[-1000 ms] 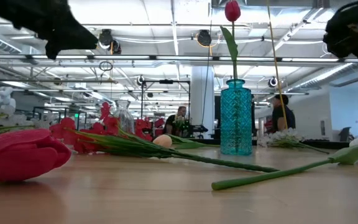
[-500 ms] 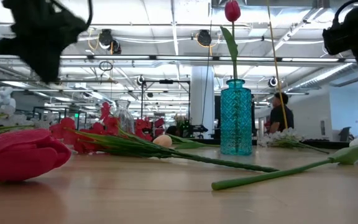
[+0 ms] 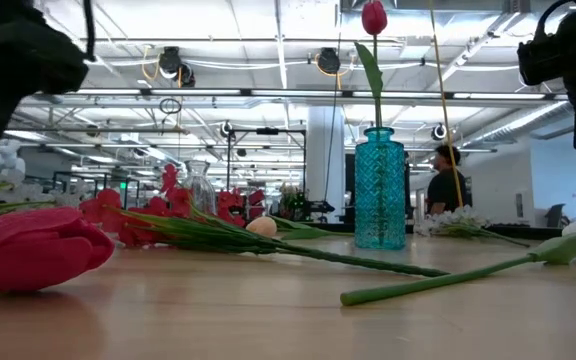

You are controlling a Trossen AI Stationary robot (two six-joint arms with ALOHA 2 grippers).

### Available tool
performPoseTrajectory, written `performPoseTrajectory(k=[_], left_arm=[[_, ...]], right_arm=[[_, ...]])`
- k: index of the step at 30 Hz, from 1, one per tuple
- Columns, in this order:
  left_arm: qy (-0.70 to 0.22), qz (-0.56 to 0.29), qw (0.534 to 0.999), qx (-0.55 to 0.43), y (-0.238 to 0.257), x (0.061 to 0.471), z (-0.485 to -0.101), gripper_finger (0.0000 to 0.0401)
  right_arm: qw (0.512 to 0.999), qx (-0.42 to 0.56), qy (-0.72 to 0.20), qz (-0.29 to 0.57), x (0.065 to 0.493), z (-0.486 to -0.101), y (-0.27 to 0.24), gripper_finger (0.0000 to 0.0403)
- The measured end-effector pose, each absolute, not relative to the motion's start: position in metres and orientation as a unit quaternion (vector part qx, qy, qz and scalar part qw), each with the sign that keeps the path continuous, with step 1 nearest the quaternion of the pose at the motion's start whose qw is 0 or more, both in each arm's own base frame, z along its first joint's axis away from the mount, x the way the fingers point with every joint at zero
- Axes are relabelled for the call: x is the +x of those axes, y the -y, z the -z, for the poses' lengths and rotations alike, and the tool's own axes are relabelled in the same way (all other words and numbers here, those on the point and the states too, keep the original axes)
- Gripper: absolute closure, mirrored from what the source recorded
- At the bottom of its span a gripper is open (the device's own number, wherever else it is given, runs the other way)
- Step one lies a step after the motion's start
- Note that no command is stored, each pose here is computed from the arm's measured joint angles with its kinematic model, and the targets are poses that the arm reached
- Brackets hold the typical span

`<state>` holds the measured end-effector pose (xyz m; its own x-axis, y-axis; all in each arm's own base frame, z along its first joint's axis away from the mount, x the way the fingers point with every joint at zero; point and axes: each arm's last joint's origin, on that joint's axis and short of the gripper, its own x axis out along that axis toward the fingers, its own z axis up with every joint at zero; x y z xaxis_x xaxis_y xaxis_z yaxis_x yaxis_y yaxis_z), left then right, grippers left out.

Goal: Sort flowers into vase by color
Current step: Put the left white flowers into the transparent vase

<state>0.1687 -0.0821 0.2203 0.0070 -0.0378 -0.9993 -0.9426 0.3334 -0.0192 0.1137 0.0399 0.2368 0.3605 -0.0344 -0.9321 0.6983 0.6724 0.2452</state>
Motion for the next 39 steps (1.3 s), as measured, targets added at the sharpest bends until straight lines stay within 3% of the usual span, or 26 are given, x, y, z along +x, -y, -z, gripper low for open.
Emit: performPoseTrajectory(k=[13,20,30,39], left_arm=[[-0.620,-0.396,0.555,-0.388,0.115,0.164,-0.203,0.0306],[-0.646,-0.378,0.523,-0.408,0.118,0.159,-0.174,0.0306],[-0.644,-0.374,0.516,-0.423,0.112,0.147,-0.141,0.0306],[-0.650,-0.366,0.522,-0.414,0.109,0.143,-0.134,0.0311]], right_arm=[[0.769,0.319,-0.494,0.252,0.115,-0.237,-0.039,0.0403],[0.776,0.327,-0.482,0.242,0.119,-0.239,-0.040,0.0403],[0.780,0.334,-0.473,0.235,0.121,-0.240,-0.041,0.0403],[0.782,0.332,-0.474,0.233,0.121,-0.240,-0.041,0.0403]])
